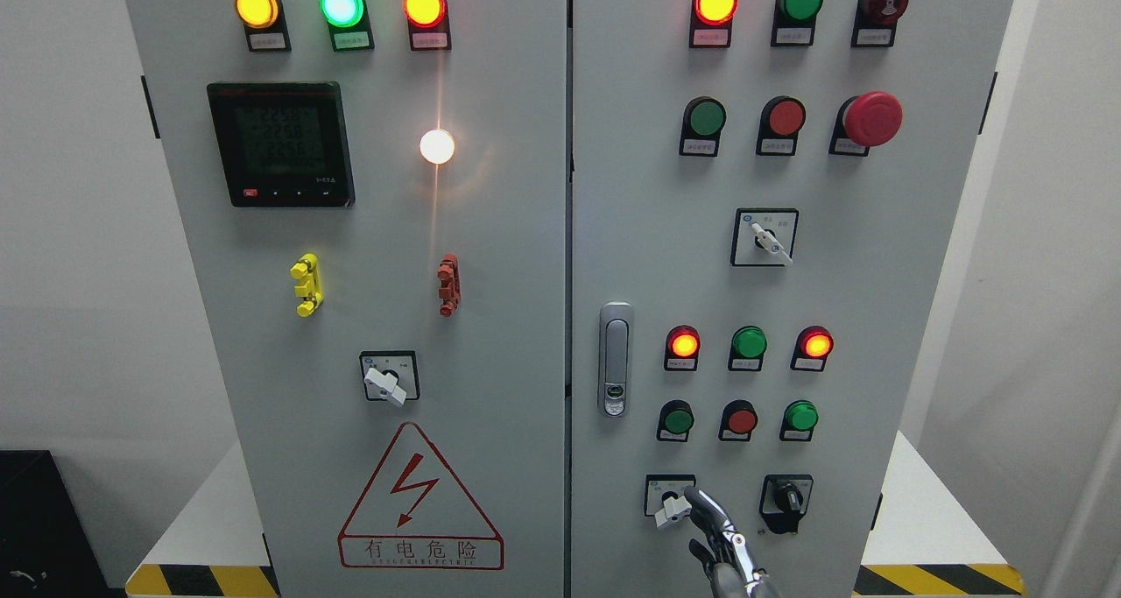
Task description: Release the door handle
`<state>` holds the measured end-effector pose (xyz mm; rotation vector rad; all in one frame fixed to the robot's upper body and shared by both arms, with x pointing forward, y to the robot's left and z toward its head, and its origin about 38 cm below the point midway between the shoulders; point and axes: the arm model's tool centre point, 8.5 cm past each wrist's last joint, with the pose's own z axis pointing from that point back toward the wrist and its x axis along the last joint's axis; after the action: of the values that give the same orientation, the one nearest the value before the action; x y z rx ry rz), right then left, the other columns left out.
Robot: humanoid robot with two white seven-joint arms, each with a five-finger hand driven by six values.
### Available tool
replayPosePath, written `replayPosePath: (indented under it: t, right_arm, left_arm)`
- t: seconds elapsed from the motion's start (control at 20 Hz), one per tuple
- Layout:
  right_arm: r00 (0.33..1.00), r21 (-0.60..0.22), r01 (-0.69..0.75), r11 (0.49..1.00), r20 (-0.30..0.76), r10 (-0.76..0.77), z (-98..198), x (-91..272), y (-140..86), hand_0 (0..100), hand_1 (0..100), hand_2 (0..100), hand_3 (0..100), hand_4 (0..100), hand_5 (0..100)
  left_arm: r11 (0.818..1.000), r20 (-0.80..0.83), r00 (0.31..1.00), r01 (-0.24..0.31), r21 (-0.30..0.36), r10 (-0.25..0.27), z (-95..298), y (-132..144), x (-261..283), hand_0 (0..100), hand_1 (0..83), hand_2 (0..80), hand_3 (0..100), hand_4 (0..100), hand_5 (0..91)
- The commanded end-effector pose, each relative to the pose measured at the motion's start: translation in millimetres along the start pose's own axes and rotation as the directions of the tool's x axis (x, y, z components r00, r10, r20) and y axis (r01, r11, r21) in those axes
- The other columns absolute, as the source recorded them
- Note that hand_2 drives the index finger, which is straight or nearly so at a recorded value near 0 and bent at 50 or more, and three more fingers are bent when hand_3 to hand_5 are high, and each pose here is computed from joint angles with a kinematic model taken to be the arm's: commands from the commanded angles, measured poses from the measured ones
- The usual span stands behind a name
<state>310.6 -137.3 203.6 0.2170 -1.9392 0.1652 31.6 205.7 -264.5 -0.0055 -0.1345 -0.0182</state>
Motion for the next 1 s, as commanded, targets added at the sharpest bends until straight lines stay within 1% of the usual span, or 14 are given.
replayPosePath:
  t: [0.0, 0.6, 0.7, 0.8, 0.95]
  right_arm:
    - [1.000, 0.000, -0.001, 1.000, 0.005, 0.001, -1.5, 1.2, -0.2, 34, 0, 0, 2, 0, 0]
    - [1.000, 0.000, -0.002, 1.000, -0.015, 0.002, -1.1, -1.4, -0.1, 34, 0, 0, 3, 1, 0]
    - [1.000, 0.000, -0.002, 1.000, -0.022, 0.002, -1.5, -1.6, -0.2, 34, 0, 0, 5, 1, 0]
    - [1.000, 0.000, -0.002, 1.000, -0.024, 0.002, -1.9, -1.6, -0.2, 34, 0, 0, 8, 5, 0]
    - [1.000, 0.000, -0.002, 1.000, -0.025, 0.002, -1.9, -1.8, -0.2, 34, 0, 0, 9, 7, 0]
  left_arm:
    - [1.000, -0.016, 1.000, 0.000, 0.000, 0.000, 1.0, -0.1, -10.8, 12, 55.6, 0.0, 0, 0, 0.0]
    - [1.000, -0.016, 1.000, 0.000, 0.000, 0.000, 1.0, -0.1, -10.8, 12, 55.6, 0.0, 0, 0, 0.0]
    - [1.000, -0.016, 1.000, -0.002, 0.000, 0.002, 1.0, -0.1, -10.8, 12, 55.6, 0.0, 0, 0, 0.0]
    - [1.000, -0.018, 1.000, -0.002, 0.000, 0.002, 1.1, -0.1, -11.3, 12, 55.6, 0.0, 0, 0, 0.0]
    - [1.000, -0.016, 1.000, 0.000, 0.000, 0.000, 1.0, -0.1, -10.8, 12, 55.6, 0.0, 0, 0, 0.0]
